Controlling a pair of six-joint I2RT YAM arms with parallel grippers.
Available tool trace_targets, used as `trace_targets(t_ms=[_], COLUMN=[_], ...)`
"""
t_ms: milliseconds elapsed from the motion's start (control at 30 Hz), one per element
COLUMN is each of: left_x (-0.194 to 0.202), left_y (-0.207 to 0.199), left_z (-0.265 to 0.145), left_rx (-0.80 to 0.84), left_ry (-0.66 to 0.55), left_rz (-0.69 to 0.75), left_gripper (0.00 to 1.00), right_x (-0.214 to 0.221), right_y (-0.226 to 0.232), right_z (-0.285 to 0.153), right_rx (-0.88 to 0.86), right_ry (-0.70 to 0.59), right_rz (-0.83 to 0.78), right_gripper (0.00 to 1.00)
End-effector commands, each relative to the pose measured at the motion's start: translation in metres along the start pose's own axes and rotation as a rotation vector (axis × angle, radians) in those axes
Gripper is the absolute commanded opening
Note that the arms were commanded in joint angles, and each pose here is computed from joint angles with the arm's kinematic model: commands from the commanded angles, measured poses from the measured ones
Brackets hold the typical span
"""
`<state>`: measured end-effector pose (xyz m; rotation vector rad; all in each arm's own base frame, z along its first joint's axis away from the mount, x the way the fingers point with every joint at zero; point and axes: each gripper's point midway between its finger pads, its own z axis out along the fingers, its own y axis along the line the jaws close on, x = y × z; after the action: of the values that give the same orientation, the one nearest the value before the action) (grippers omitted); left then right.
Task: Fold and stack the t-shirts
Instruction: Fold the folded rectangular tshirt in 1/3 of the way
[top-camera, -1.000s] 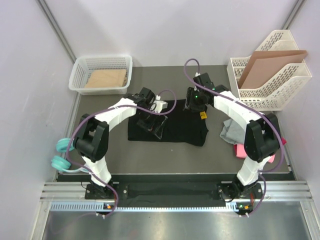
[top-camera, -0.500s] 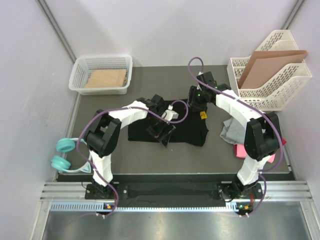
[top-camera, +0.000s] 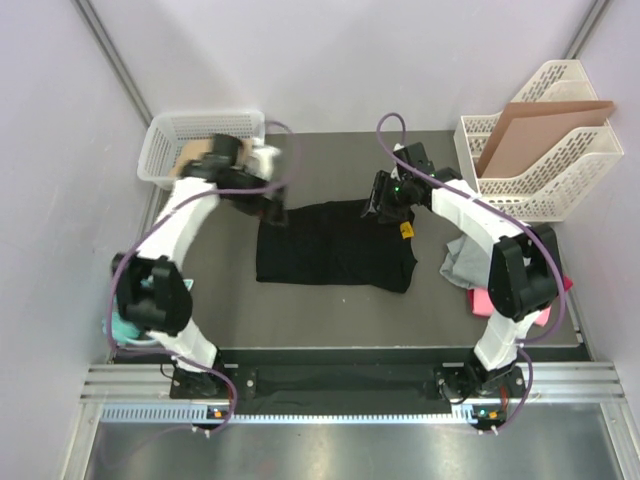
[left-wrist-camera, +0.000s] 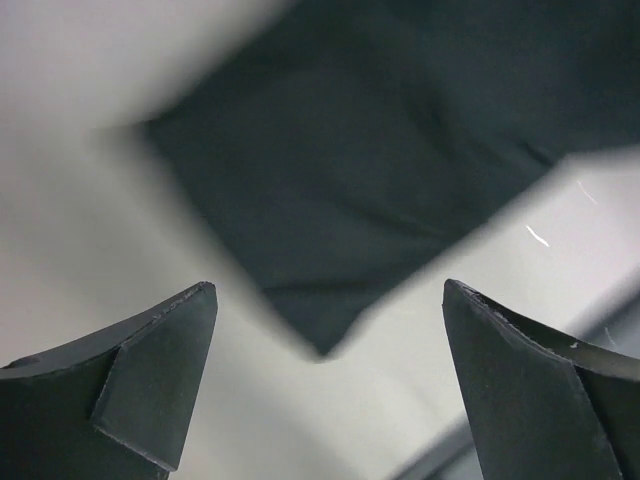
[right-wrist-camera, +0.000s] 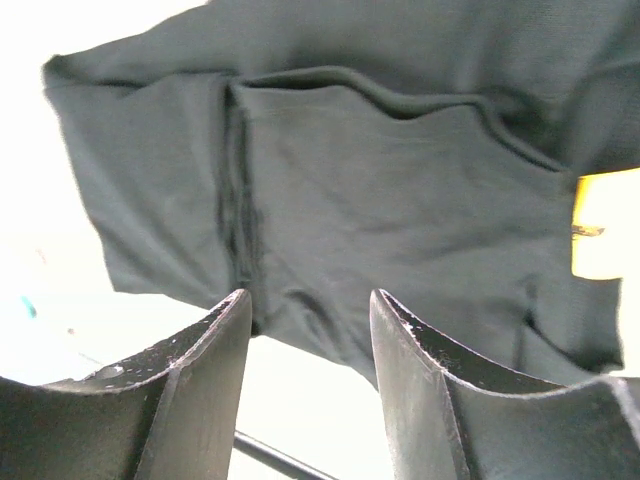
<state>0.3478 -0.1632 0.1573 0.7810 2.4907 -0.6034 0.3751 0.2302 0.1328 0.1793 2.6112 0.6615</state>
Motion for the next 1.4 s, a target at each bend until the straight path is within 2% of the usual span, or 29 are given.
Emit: trace_targets(t_ms=[0, 100, 333, 533, 767, 833, 933, 1067, 1133, 1200, 1367], left_x=[0.003, 0.028, 0.063, 0.066, 0.066, 0.065, 0.067, 0.072, 0.074, 0.076, 0.078], left_y=[0.055, 0.065, 0.064, 0.066, 0.065, 0.064, 0.066, 0.069, 0.07, 0.071, 0.074], left_z=[-0.051, -0.028, 0.02, 0.028, 0.025, 0.023, 0.025, 0.028, 0.029, 0.031, 0.035], left_rx=[-0.123, -0.128, -0.012, 0.006, 0.01, 0.009, 0.002, -0.007, -0.011, -0.016, -0.02], left_ry=[-0.133, -0.066, 0.05, 0.044, 0.04, 0.033, 0.036, 0.052, 0.056, 0.059, 0.066], left_rz=[-0.139, -0.212, -0.361, -0.373, -0.357, -0.349, -0.345, -0.347, -0.346, -0.344, -0.342], left_gripper=[0.99, 0.99, 0.99, 0.99, 0.99, 0.99, 0.99, 0.99, 0.99, 0.99, 0.99], right_x=[0.002, 0.021, 0.081, 0.111, 0.124, 0.121, 0.099, 0.044, 0.024, 0.007, -0.001], right_y=[0.047, 0.082, 0.147, 0.132, 0.072, 0.066, 0.088, 0.132, 0.135, 0.137, 0.127], right_z=[0.008, 0.022, 0.04, 0.07, 0.115, 0.116, 0.096, 0.059, 0.056, 0.065, 0.108], right_rx=[-0.17, -0.283, -0.511, -0.497, -0.345, -0.333, -0.396, -0.509, -0.528, -0.537, -0.533], right_ry=[0.039, 0.122, 0.3, 0.412, 0.467, 0.473, 0.436, 0.332, 0.311, 0.302, 0.338], right_rz=[-0.008, -0.02, -0.048, -0.01, 0.03, 0.039, 0.011, -0.02, -0.003, 0.011, 0.076], right_gripper=[0.52, 0.52, 0.54, 0.54, 0.53, 0.53, 0.53, 0.54, 0.54, 0.54, 0.54])
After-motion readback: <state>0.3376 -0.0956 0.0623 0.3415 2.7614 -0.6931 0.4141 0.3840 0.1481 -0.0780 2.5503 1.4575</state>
